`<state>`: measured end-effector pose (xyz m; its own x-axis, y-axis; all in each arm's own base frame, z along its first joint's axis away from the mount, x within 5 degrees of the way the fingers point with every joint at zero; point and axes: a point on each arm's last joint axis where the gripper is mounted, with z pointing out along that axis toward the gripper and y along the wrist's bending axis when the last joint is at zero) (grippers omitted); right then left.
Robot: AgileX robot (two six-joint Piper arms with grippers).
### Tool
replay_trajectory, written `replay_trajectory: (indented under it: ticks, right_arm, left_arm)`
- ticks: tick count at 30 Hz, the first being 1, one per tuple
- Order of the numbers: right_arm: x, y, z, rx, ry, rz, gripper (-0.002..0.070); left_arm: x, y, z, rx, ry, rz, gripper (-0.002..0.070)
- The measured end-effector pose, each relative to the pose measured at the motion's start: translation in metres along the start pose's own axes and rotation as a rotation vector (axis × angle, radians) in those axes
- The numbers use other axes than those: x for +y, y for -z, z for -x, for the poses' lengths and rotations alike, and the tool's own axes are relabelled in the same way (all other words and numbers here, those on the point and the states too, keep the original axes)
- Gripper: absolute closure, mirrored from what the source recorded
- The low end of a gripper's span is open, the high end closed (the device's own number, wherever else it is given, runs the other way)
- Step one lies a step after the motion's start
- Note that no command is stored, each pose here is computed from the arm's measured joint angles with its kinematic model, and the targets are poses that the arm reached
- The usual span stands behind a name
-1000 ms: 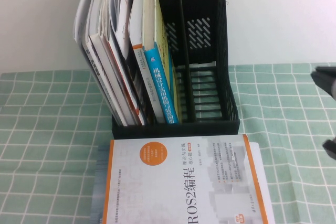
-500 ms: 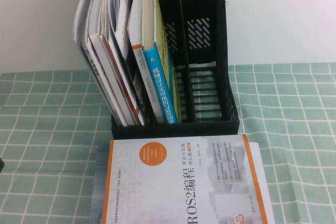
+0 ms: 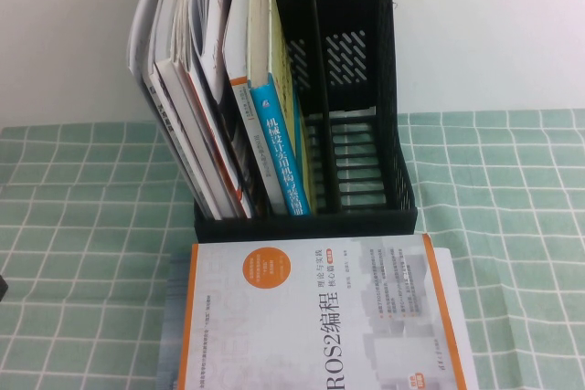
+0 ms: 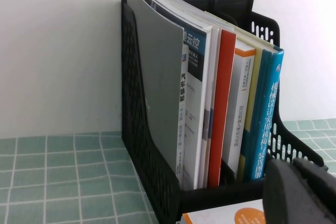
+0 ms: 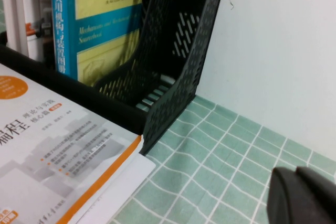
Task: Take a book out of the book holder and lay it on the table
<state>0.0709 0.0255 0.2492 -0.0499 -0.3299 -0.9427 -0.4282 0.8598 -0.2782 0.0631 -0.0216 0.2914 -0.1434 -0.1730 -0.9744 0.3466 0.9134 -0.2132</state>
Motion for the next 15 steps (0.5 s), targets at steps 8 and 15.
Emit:
replay_trajectory:
  ticks: [8, 15]
  right_arm:
    - [0.0, 0.0, 0.0, -0.001, -0.004, 0.001, 0.0678]
    - [0.0, 0.0, 0.0, -0.003, -0.004, 0.002, 0.0678]
  left_arm:
    - [0.002, -0.003, -0.013, 0.037, -0.004, 0.008, 0.0678]
    - [0.012, -0.008, -0.058, 0.16, 0.009, 0.044, 0.0678]
